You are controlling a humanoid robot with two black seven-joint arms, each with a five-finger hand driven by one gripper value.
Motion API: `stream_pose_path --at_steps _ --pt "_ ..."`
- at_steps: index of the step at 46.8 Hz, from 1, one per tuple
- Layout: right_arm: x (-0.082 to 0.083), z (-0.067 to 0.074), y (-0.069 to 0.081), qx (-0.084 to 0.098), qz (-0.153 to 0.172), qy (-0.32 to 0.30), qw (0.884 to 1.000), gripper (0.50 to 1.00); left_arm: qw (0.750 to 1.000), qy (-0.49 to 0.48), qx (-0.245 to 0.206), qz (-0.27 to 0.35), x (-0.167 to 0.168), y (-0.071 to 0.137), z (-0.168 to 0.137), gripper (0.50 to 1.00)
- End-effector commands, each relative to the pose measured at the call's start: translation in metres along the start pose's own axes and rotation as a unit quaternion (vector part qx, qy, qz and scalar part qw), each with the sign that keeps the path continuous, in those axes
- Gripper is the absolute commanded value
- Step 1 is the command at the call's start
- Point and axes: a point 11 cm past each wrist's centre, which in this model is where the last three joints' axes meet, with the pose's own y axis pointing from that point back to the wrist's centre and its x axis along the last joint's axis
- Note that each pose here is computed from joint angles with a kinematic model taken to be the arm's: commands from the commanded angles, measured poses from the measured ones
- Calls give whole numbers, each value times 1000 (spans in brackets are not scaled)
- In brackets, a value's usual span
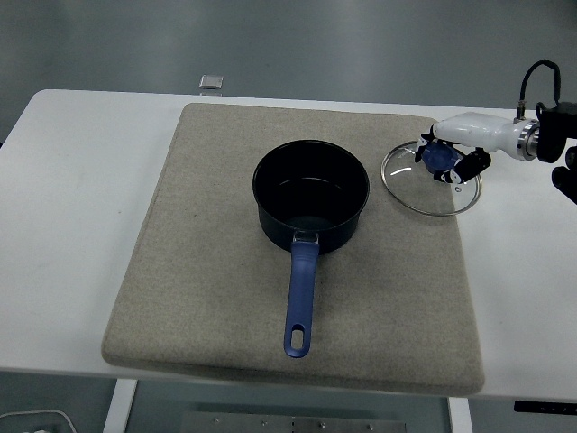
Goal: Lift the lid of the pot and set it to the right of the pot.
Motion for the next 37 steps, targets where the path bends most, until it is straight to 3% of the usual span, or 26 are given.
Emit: stream_pose_path --at_steps 1,4,5,6,7,13,37 --pt "-1 -1 0 3 0 -5 1000 500 1000 0 0 0 0 0 0 1000" --pt "-1 -1 0 3 1 -13 1000 500 1000 0 -1 0 0 0 1 1000" --pt "-1 -1 0 3 2 -19 1000 559 1000 1 0 0 0 0 0 1000" --pt "-1 -1 0 4 5 -27 1000 661 1000 1 0 0 0 0 0 1000" --pt "-1 -1 0 4 7 -35 999 714 1000 0 0 0 0 0 0 1000" --pt "0 -1 0 5 9 -64 998 788 1000 0 -1 0 0 0 1 1000" --pt "2 0 1 4 8 -61 998 809 1000 0 -1 0 0 0 1 1000"
